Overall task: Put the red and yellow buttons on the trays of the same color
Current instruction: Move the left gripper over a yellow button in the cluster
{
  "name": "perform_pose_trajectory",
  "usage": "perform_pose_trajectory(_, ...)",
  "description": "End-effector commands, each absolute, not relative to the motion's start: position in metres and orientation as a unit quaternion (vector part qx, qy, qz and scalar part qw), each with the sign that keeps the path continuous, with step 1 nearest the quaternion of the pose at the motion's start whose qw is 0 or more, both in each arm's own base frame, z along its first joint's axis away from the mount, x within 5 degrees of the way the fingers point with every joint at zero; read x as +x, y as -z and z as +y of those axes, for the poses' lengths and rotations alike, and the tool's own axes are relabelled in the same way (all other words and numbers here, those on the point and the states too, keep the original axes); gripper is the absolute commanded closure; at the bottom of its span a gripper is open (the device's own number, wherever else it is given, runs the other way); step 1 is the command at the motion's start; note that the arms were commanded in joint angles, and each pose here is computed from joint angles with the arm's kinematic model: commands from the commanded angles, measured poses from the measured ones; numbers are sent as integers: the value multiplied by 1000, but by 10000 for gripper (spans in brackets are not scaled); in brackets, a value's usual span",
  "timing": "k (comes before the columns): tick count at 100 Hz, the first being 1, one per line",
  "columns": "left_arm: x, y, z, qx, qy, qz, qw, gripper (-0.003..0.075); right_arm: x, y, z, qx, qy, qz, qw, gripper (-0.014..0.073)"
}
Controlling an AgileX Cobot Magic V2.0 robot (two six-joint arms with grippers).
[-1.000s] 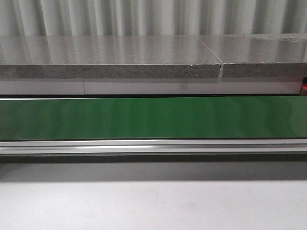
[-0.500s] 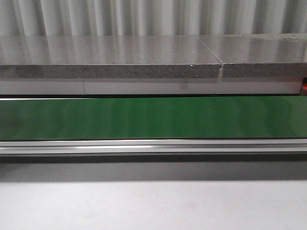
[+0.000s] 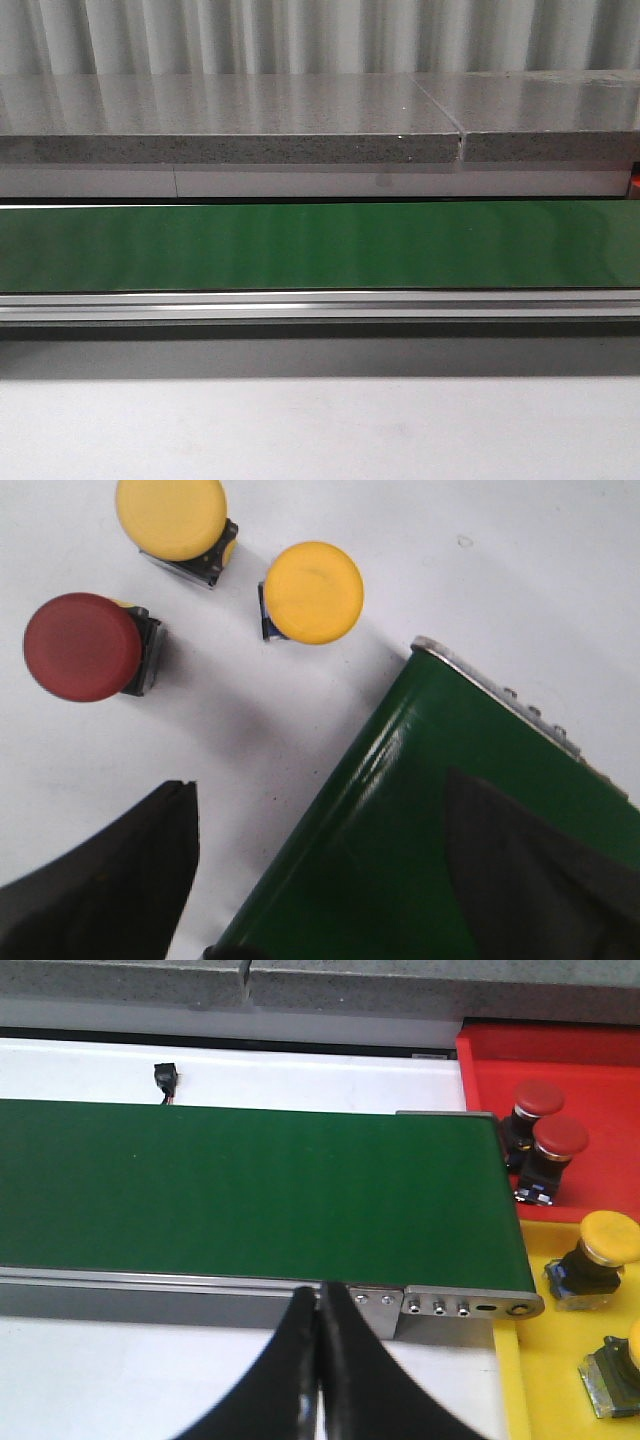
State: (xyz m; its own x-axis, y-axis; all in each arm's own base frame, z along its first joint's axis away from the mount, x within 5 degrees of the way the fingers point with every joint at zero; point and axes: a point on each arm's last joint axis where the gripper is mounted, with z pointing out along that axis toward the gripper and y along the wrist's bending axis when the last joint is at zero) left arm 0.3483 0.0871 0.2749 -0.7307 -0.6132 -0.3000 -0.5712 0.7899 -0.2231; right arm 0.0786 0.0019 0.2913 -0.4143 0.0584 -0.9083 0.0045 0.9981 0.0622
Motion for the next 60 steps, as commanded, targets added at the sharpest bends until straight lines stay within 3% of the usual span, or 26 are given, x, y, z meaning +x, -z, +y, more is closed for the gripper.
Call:
perform_pose_trajectory(1, 355, -294, 90, -359, 74, 899, 239, 230, 81, -305, 2, 16, -23, 816, 577, 662)
perform_pose_trajectory(23, 372, -279, 97, -414, 77, 874, 244, 230, 81, -305, 2, 16, -23, 816, 577, 662)
perform_pose_trajectory(60, 400, -266, 104, -417, 79, 874, 235, 230, 81, -305, 2, 16, -23, 816, 577, 662)
